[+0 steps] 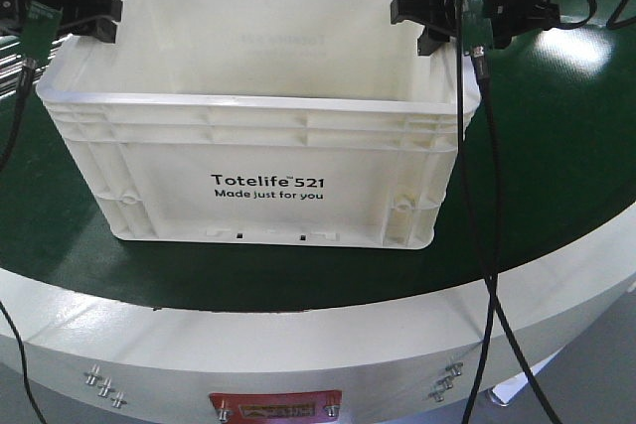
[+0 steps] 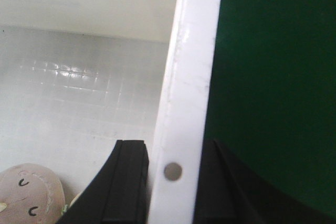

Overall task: Place moving items into box and shelve
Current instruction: 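Lower both grippers onto opposite crate side rims and close them, then lift the crate off the turntable with both grippers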

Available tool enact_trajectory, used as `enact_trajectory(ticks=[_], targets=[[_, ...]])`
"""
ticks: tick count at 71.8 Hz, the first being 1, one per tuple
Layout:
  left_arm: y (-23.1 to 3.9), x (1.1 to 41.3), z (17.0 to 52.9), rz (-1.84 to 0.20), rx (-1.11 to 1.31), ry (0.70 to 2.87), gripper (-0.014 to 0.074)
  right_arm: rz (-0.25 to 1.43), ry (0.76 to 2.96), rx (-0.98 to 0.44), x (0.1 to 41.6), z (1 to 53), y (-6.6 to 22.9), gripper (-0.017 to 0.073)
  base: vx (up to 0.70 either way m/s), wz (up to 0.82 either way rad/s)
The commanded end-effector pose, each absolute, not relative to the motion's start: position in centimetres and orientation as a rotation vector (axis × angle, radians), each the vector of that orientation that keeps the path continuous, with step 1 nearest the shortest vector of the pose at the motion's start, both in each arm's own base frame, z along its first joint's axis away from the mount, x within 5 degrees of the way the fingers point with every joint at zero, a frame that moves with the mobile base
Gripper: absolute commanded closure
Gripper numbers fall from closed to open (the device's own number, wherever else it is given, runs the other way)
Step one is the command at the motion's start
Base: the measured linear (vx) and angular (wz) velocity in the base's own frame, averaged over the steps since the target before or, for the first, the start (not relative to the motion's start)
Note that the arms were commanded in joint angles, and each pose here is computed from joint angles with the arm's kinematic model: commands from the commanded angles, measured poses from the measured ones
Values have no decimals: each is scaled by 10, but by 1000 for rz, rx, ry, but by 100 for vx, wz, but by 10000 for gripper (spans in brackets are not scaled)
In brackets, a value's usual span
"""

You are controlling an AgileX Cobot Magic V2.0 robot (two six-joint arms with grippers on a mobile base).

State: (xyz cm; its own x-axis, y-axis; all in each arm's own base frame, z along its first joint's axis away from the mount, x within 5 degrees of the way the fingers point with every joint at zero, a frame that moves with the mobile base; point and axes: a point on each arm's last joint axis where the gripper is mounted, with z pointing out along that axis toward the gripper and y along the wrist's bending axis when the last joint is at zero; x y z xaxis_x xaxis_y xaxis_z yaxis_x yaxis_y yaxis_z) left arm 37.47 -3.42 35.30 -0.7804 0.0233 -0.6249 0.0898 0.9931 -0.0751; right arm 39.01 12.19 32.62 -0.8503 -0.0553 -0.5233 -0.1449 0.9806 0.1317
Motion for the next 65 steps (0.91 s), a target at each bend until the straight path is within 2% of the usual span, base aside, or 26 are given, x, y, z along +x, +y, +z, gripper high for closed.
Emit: enact_trajectory(ticks=[1, 14, 38, 52, 65], targets=[[-34, 367, 396, -144, 70, 2320, 79, 275, 2459, -145, 384, 359, 121, 571, 0, 0], [-36, 366, 406, -178, 67, 2311, 79, 276, 2459, -145, 384, 359, 121, 571, 0, 0], [-39, 378, 376, -210, 67, 2471, 79, 271, 2470, -156, 383, 358, 121, 571, 0, 0], [-40, 378, 373, -212, 68, 2484, 81, 265, 2472, -169, 383, 358, 121, 571, 0, 0], [-40, 379, 370, -212, 71, 2502, 127, 267, 2474, -169, 383, 358, 121, 571, 0, 0]])
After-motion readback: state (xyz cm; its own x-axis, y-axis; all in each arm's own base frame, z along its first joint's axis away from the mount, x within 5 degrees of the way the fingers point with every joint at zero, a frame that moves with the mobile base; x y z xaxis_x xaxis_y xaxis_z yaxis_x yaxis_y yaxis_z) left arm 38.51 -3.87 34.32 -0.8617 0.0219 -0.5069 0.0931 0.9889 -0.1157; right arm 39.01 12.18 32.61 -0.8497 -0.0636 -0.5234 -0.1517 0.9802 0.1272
